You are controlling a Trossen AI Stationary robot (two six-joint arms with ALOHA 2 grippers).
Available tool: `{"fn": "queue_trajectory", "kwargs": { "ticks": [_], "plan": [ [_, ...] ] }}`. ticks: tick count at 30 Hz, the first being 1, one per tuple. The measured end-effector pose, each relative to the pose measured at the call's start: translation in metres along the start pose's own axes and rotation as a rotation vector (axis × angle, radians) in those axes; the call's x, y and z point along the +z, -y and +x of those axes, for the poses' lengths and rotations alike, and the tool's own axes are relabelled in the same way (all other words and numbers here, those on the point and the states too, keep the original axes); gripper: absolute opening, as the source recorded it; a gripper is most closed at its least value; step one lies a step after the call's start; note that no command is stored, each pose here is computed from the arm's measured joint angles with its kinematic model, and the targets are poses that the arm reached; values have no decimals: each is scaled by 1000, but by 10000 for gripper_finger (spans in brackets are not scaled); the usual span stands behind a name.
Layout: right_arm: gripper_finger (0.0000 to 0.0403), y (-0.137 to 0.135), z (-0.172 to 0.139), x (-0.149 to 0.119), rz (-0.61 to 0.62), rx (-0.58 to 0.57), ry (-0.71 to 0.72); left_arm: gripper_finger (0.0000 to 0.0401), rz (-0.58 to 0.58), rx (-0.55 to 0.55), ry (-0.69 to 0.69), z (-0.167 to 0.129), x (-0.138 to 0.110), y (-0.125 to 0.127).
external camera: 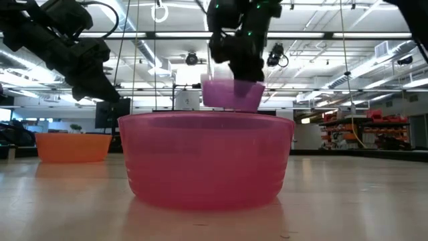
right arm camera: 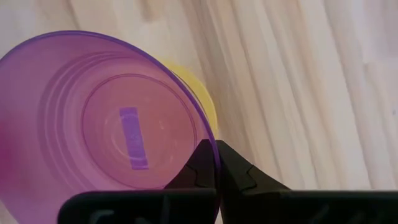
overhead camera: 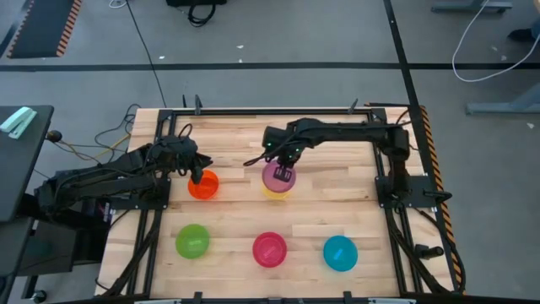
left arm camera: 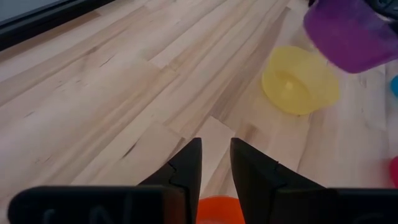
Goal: Nest bowls inside each other
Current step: Stack the violet bowl onto the yellow bowl
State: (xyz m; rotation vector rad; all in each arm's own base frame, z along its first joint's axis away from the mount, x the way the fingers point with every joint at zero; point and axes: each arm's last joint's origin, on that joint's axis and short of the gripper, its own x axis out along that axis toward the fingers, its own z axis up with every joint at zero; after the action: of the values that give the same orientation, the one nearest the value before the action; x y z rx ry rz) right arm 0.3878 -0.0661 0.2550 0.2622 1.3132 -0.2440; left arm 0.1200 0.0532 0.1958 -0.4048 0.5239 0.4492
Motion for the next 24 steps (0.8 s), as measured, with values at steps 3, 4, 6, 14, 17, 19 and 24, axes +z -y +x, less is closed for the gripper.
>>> {"fn": "queue_trajectory", "kwargs": {
  "ticks": [3, 4, 6, 14, 17, 19, 24],
  "plan": [
    [0, 1, 14, 2, -3, -6, -46, 92, 0, 2, -7, 0, -1, 0],
    [0, 2, 19, 3, -4, -4, -60, 90, 0, 2, -8, 0, -1, 0],
    [1, 2, 28, 4, -6, 0, -83, 88, 0, 2, -9, 0, -1, 0],
    [1, 8, 51, 6, -12, 1, -134, 86, -2, 10, -34, 0, -3, -1],
    [2, 10, 51, 7, 2, 2, -131, 89, -4, 34, -41, 0, -4, -2],
    [6, 13, 51, 8, 17, 16, -130, 89, -17, 73, -47, 0, -6, -3],
    [25, 14, 53, 8, 47, 80, -143, 82, -33, 125, -49, 0, -7, -5]
  ]
}}
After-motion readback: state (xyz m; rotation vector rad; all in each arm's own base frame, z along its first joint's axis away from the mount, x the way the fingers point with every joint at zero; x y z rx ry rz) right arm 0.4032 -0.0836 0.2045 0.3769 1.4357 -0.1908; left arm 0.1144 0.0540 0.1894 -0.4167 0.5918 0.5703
